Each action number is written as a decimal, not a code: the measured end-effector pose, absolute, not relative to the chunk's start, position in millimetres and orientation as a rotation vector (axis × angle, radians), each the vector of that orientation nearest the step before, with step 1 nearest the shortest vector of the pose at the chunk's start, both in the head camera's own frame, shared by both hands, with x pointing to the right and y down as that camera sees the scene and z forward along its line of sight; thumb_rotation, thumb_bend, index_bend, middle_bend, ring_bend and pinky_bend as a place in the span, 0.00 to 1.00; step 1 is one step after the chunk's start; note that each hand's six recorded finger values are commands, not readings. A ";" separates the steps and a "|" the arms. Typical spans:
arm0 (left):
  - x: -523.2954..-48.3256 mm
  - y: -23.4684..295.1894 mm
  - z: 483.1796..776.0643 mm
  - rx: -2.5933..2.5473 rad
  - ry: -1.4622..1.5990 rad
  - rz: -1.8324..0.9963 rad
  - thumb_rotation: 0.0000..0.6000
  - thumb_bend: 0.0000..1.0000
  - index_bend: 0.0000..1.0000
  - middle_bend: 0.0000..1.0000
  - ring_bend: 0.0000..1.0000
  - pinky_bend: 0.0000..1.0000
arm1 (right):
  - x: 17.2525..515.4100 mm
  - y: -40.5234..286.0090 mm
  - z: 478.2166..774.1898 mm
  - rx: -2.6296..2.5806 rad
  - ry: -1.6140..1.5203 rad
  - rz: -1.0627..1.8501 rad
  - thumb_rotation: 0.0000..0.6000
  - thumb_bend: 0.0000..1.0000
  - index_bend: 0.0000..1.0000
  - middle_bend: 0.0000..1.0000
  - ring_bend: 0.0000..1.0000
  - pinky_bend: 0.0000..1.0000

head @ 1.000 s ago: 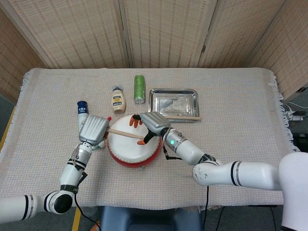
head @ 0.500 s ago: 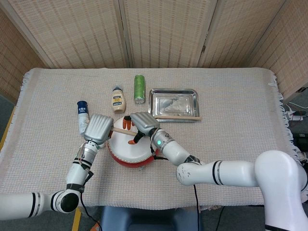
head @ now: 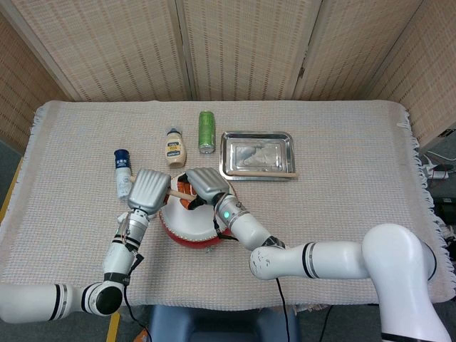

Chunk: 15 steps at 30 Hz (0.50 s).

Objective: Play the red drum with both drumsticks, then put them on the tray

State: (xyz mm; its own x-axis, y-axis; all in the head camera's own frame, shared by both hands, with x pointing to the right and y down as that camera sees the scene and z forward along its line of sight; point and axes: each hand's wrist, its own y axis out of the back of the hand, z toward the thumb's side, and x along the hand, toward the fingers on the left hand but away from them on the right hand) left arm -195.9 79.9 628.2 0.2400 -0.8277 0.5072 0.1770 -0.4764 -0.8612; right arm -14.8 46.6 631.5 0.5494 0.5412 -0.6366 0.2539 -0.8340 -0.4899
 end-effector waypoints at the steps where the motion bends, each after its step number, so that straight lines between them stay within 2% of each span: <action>1: -195.9 80.2 627.9 -1.607 0.620 -1.392 1.00 0.56 0.93 1.00 1.00 1.00 | -14.9 46.8 631.5 -2.450 -0.658 1.177 1.00 0.58 0.70 0.64 0.56 0.67; 5: -196.2 81.2 627.7 -1.606 0.620 -1.386 1.00 0.55 0.87 0.98 0.97 1.00 | -14.0 46.4 631.6 -2.459 -0.683 1.175 1.00 0.68 0.75 0.68 0.60 0.72; 11: -197.2 82.4 626.2 -1.610 0.630 -1.377 1.00 0.53 0.74 0.87 0.90 1.00 | -12.2 47.9 631.7 -2.481 -0.704 1.165 1.00 0.81 0.79 0.73 0.67 0.80; 15: -197.1 83.0 622.6 -1.612 0.639 -1.361 1.00 0.51 0.59 0.79 0.84 1.00 | -9.4 49.2 633.2 -2.509 -0.732 1.152 1.00 0.88 0.82 0.75 0.69 0.84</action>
State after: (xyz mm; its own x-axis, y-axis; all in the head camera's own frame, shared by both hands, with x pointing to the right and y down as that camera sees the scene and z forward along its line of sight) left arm -197.1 83.0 622.6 0.2596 -0.8349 0.4853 0.1603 -0.4583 -0.8742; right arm -9.4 49.2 633.2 0.5523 0.5547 -0.6223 0.3277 -0.8309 -0.4497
